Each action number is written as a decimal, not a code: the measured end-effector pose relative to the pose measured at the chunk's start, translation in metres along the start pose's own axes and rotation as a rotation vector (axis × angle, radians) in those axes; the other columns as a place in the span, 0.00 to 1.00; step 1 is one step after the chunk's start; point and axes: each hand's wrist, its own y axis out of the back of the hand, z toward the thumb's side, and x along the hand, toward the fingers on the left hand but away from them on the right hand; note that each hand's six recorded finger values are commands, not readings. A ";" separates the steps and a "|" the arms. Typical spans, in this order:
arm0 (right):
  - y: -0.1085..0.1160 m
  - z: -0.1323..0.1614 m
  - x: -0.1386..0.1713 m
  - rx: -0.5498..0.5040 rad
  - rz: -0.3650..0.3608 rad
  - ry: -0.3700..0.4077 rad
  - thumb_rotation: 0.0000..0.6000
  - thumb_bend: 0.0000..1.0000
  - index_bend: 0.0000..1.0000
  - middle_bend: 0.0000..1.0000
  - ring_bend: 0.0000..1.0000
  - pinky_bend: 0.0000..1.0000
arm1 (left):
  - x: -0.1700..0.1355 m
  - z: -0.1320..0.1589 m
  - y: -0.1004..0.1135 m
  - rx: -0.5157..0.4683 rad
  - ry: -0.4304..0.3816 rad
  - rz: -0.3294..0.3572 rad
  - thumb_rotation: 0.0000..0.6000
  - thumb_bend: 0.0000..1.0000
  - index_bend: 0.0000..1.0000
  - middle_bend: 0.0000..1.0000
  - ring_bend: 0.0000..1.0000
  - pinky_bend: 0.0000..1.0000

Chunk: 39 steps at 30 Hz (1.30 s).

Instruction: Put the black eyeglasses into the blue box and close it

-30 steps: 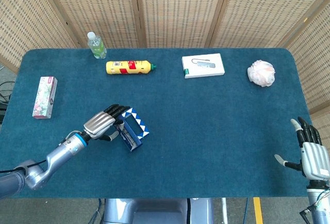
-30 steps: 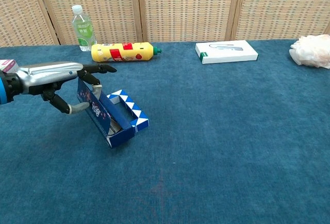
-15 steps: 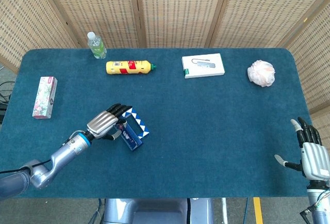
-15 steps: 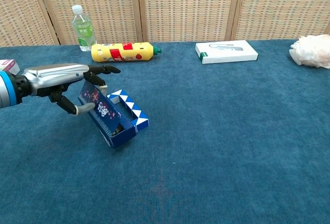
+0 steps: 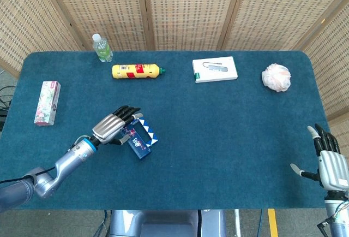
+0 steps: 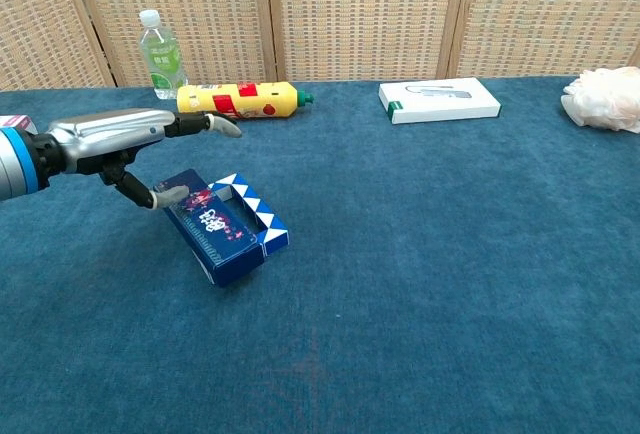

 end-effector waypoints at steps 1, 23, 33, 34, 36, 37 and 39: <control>0.000 0.000 0.000 0.000 0.000 0.000 1.00 0.03 0.00 0.00 0.00 0.00 | -0.001 0.000 0.002 0.000 -0.001 0.003 1.00 0.37 0.00 0.00 0.00 0.00; -0.001 -0.001 0.000 0.002 0.011 -0.006 1.00 0.03 0.00 0.00 0.00 0.00 | -0.012 0.011 0.004 0.249 -0.056 -0.163 1.00 0.00 0.00 0.00 0.00 0.00; -0.001 -0.001 0.000 0.001 0.013 -0.007 1.00 0.03 0.00 0.00 0.00 0.00 | 0.010 0.025 -0.012 0.272 -0.074 -0.186 1.00 0.00 0.08 0.04 0.02 0.09; -0.001 -0.001 0.000 0.000 0.013 -0.007 1.00 0.03 0.00 0.00 0.00 0.00 | 0.012 0.027 -0.012 0.271 -0.076 -0.185 1.00 0.00 0.13 0.09 0.06 0.14; -0.001 -0.002 0.000 -0.001 0.013 -0.008 1.00 0.03 0.00 0.00 0.00 0.00 | 0.016 0.030 -0.013 0.270 -0.080 -0.181 1.00 0.00 0.22 0.19 0.14 0.21; -0.001 -0.002 0.000 -0.001 0.014 -0.009 1.00 0.03 0.00 0.00 0.00 0.00 | 0.017 0.030 -0.013 0.269 -0.080 -0.179 1.00 0.00 0.26 0.24 0.18 0.24; -0.001 -0.002 0.000 -0.001 0.013 -0.008 1.00 0.03 0.00 0.00 0.00 0.00 | 0.019 0.031 -0.014 0.275 -0.081 -0.177 1.00 0.01 0.29 0.32 0.25 0.28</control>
